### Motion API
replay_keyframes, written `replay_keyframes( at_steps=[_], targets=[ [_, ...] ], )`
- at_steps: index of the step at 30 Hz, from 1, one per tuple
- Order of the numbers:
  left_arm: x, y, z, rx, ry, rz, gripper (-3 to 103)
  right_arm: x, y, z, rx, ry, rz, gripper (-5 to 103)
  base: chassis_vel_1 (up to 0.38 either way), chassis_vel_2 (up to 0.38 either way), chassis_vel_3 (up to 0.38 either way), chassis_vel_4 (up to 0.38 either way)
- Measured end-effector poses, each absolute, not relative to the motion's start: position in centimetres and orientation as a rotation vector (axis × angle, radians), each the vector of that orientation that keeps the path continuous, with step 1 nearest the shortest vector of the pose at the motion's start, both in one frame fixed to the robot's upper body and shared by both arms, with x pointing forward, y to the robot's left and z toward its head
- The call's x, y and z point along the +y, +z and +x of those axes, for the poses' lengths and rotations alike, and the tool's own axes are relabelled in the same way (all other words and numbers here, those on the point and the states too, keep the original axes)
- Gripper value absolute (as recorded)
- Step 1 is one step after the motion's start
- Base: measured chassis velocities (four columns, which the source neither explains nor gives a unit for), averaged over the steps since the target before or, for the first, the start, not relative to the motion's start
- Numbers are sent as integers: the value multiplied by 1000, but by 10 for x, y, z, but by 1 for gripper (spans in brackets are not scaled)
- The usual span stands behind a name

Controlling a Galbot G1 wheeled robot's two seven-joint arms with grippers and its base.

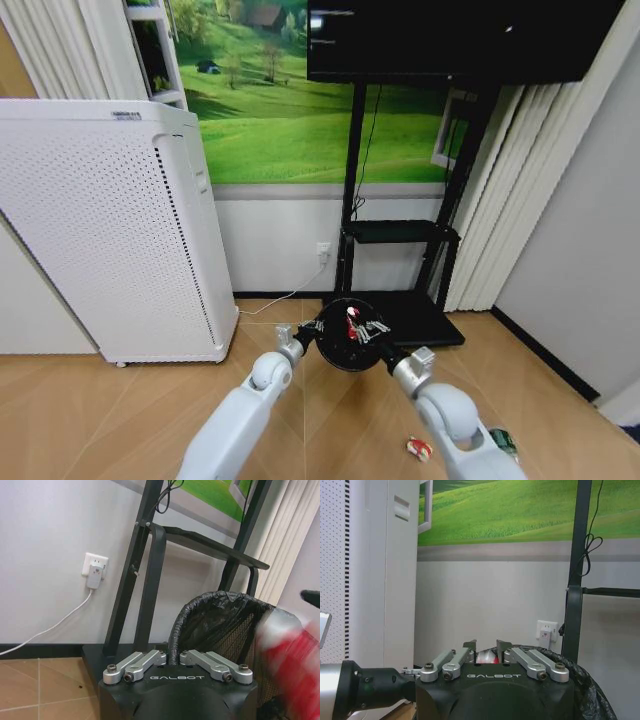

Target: Pick up the trash bin and place the garbage on the floor into it.

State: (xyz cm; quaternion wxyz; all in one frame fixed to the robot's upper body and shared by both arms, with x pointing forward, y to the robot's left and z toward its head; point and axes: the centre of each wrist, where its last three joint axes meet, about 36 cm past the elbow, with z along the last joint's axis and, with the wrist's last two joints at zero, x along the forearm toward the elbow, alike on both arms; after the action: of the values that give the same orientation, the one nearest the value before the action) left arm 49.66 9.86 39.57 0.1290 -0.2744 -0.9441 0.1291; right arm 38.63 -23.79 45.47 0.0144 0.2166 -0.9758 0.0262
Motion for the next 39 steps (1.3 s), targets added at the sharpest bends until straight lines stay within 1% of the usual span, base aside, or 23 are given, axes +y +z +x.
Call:
replay_keyframes(
  at_steps=[1, 2, 3, 4, 5, 9, 10, 11, 12, 13, 16, 17, 18, 19, 20, 22, 27, 33, 39],
  targets=[
    [99, 396, 496, -2746, 377, -796, 6, -237, 456, 387, -3039, 83, 671, 28, 0, 0, 0, 0],
    [99, 396, 496, -2746, 377, -796, 6, -237, 456, 387, -3039, 83, 671, 28, 0, 0, 0, 0],
    [99, 396, 496, -2748, 379, -795, 6, -237, 456, 387, -3040, 83, 668, 34, 0, 0, 0, 0],
    [103, 396, 494, -2755, 385, -781, 6, -237, 463, 387, -3049, 82, 654, 51, 0, 0, 0, 0],
    [103, 396, 494, -2755, 385, -781, 6, -237, 463, 387, -3049, 82, 654, 51, 0, 0, 0, 0],
    [120, 392, 485, -2771, 367, -743, 6, -255, 480, 389, -3131, -16, 433, 72, 0, 0, 0, 0],
    [120, 392, 485, -2771, 367, -743, 6, -255, 480, 389, -3131, -16, 433, 72, 0, 0, 0, 0],
    [127, 391, 482, -2776, 359, -725, 6, -263, 484, 390, -3143, -30, 357, 77, 0, 0, 0, 0],
    [136, 391, 479, -2785, 350, -703, 6, -273, 488, 391, -3154, -41, 251, 77, 0, 0, 0, 0],
    [136, 391, 479, -2785, 350, -703, 6, -273, 488, 391, -3154, -41, 251, 77, 0, 0, 0, 0],
    [164, 395, 470, -2812, 338, -644, 6, -309, 479, 390, -3125, -44, 19, 93, 0, 0, 0, 0],
    [164, 395, 470, -2812, 338, -644, 6, -309, 479, 390, -3125, -44, 19, 93, 0, 0, 0, 0],
    [174, 398, 468, -2823, 329, -625, 6, -320, 472, 388, -3108, -40, -25, 97, 0, 0, 0, 0],
    [188, 403, 467, -2840, 314, -602, 6, -331, 464, 383, -3084, -36, -57, 99, 0, 0, 0, 0],
    [188, 403, 467, -2840, 314, -602, 6, -331, 464, 383, -3084, -36, -57, 99, 0, 0, 0, 0],
    [209, 412, 464, -2868, 306, -560, 6, -342, 444, 372, -3030, -37, -65, 100, 0, 0, 0, 0],
    [234, 433, 455, -2914, 314, -520, 6, -336, 408, 358, -2971, -72, -15, 100, 0, 0, 0, 0],
    [244, 437, 447, -2929, 314, -495, 6, -330, 392, 356, -2954, -79, -4, 100, 5, -38, -1, 28],
    [246, 437, 444, -2931, 322, -487, 6, -328, 388, 356, -2959, -68, 9, 100, 19, -208, 1, 231]
  ],
)
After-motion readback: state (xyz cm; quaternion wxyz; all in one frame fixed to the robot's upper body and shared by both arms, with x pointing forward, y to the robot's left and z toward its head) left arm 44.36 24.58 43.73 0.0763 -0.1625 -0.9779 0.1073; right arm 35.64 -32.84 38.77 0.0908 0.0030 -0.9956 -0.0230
